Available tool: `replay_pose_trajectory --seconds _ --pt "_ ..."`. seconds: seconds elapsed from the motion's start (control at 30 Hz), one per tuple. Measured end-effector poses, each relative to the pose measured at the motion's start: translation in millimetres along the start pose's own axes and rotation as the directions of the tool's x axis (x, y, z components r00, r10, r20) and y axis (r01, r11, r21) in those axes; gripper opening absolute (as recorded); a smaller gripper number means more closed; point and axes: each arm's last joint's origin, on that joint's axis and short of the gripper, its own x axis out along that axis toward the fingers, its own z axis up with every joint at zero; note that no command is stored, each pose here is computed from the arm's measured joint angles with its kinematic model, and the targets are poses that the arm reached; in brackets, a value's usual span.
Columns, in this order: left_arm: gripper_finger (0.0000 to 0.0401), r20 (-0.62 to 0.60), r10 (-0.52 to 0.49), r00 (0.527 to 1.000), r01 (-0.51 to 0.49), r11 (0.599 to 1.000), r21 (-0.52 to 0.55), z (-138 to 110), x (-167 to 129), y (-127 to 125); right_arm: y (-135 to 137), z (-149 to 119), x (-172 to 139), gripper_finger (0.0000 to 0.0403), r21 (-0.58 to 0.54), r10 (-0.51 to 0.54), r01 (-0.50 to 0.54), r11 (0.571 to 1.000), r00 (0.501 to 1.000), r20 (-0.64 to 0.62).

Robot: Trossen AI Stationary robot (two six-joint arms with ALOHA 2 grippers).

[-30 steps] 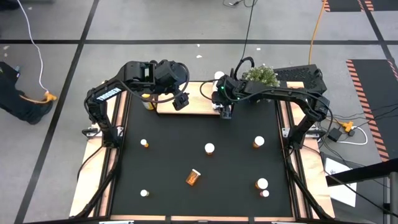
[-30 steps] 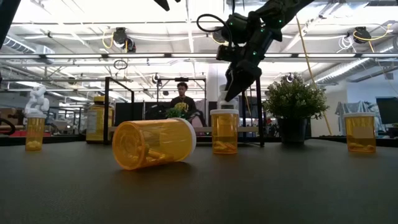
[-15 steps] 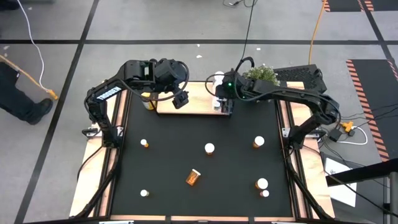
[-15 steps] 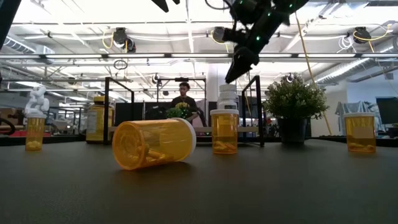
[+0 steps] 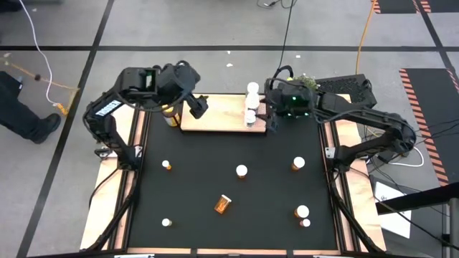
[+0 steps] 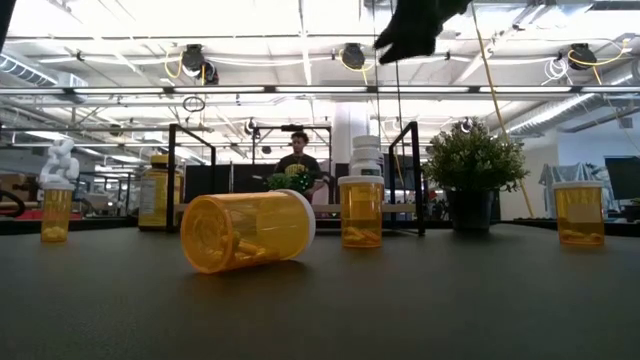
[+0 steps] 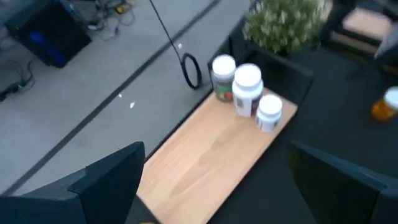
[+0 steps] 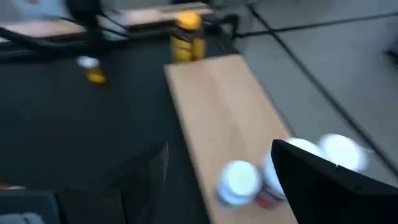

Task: Pick and place medicine bottles onto shelf by color
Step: Put the top yellow pill bottle on the shelf

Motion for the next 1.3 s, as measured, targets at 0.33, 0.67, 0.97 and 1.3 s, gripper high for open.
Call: replay_pose_trajectory --seconds 0.33,0.67,0.97,1.3 --pt "0.039 0.052 -0.099 0.994 0.099 0.995 -0.009 -23.8 11.2 -75.9 30.6 -27.0 -16.8 0.0239 0.209 0.275 -0.222 0.952 0.923 -0.27" --pt "0.039 -0.122 -0.017 0.992 -0.01 0.977 -0.213 -75.6 34.0 -107.8 78.3 -64.6 -64.6 0.0193 0.307 0.306 -0.215 0.927 0.907 -0.289" --pt "0.0325 -0.238 0.114 0.965 -0.188 0.929 -0.318 -77.6 26.9 -59.1 104.4 -113.8 -75.1 0.0186 0.448 0.399 -0.3 0.842 0.905 -0.145" --pt "0.0281 -0.342 0.24 0.909 -0.354 0.877 -0.325 -62.4 47.4 65.8 125.9 -139.5 -40.2 0.0186 0.548 0.326 -0.247 0.799 0.944 -0.05"
